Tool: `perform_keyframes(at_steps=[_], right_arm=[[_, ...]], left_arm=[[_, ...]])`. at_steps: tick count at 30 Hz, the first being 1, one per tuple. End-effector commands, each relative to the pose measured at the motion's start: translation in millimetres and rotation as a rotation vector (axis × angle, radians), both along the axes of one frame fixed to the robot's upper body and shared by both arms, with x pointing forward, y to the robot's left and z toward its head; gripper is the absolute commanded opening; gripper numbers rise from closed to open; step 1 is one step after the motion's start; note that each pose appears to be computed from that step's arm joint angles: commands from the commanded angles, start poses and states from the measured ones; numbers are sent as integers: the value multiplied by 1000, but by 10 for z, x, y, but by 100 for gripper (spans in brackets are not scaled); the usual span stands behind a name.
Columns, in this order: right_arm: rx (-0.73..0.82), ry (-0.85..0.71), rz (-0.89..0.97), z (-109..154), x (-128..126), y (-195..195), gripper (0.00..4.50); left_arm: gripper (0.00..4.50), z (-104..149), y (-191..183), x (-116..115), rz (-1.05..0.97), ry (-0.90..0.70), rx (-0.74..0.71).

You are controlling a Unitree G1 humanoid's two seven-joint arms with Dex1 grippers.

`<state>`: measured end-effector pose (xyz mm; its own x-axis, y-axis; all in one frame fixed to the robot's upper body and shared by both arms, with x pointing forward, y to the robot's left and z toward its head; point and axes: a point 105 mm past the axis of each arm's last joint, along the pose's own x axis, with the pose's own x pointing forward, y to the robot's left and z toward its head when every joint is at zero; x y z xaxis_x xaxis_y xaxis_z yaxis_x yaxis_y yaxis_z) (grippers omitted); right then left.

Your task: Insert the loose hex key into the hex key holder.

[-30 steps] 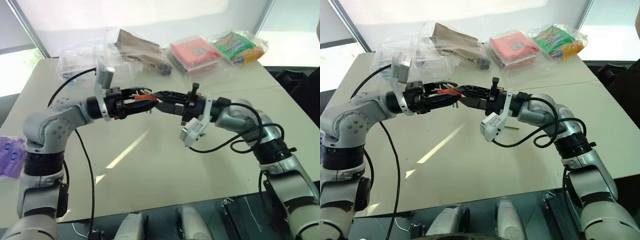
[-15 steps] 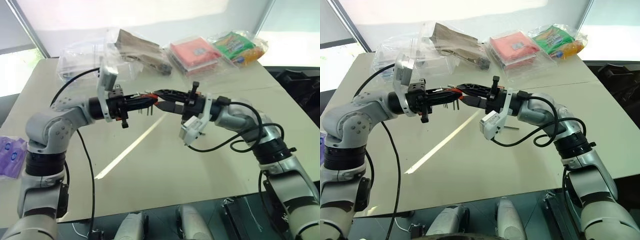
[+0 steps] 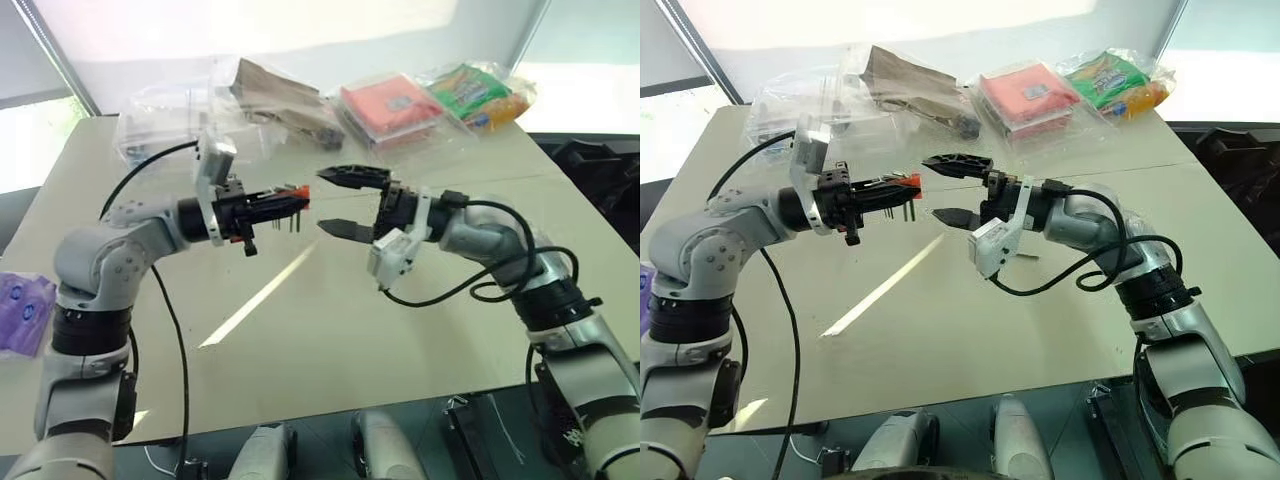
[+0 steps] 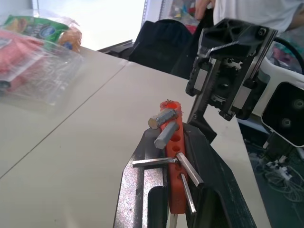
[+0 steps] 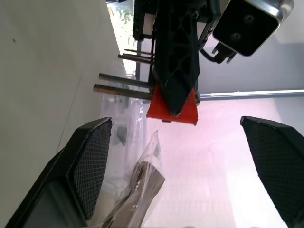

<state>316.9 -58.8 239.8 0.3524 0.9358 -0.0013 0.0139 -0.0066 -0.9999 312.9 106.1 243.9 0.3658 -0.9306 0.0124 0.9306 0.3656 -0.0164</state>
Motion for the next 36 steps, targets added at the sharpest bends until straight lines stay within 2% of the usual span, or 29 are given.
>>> perform_keyframes(at_steps=[1,3,6,9,12,14,19,27,29,31,36], right_arm=[[89,308,-134,-22,158,-248,447],[128,579,-259,-172,295,-463,447],[69,930,-447,-521,370,-778,447],[61,1135,-552,-746,374,-930,447],[12,1269,-629,-959,331,-1023,447],[5,1315,-653,-1036,332,-1027,447],[-24,1318,-698,-1164,402,-1028,447],[-22,1323,-716,-1251,523,-1000,447],[-22,1322,-718,-1267,543,-993,397],[-31,1318,-728,-1295,555,-1007,327],[-33,1328,-729,-1336,551,-996,67]], left_arm=[[0,97,55,-29,56,-142,50],[0,98,52,-30,81,-173,48],[0,38,59,6,130,-188,24],[0,-32,59,15,152,-190,22],[0,-53,54,10,171,-221,23],[0,-43,59,20,192,-236,0],[0,-32,-15,-76,158,-252,-29],[0,-96,-126,-267,41,-181,-17],[0,-91,-126,-266,43,-179,-17],[0,-82,-126,-259,45,-177,-20],[0,-68,-115,-228,63,-173,-30]])
